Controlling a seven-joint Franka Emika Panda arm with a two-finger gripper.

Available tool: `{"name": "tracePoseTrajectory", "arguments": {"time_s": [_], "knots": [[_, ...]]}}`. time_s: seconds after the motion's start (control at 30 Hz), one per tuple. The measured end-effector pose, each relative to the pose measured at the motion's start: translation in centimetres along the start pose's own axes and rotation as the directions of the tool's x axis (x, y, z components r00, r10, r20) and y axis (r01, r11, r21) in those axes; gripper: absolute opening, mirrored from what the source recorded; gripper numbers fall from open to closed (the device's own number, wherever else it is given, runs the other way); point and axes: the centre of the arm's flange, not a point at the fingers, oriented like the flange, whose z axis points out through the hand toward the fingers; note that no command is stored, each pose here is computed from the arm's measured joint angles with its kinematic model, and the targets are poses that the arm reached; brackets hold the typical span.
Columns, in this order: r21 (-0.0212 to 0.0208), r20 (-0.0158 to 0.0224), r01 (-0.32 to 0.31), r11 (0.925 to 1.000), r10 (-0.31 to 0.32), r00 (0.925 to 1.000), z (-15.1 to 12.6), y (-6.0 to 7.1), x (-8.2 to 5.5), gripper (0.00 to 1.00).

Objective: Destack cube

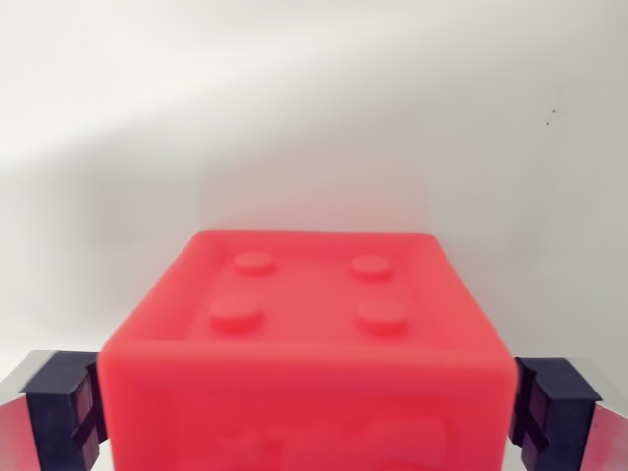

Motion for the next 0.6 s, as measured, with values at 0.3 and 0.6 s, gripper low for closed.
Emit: {"name": "tracePoseTrajectory", "arguments": {"time_s": [0.3,0.6], "knots": [[-0.0001,0.0001,0.0,1.0,0.0,1.0,0.0,0.0,0.0,1.0],[0.0029,-0.0022,0.0,1.0,0.0,1.0,-1.2,-0.1,0.1,1.0]]}}
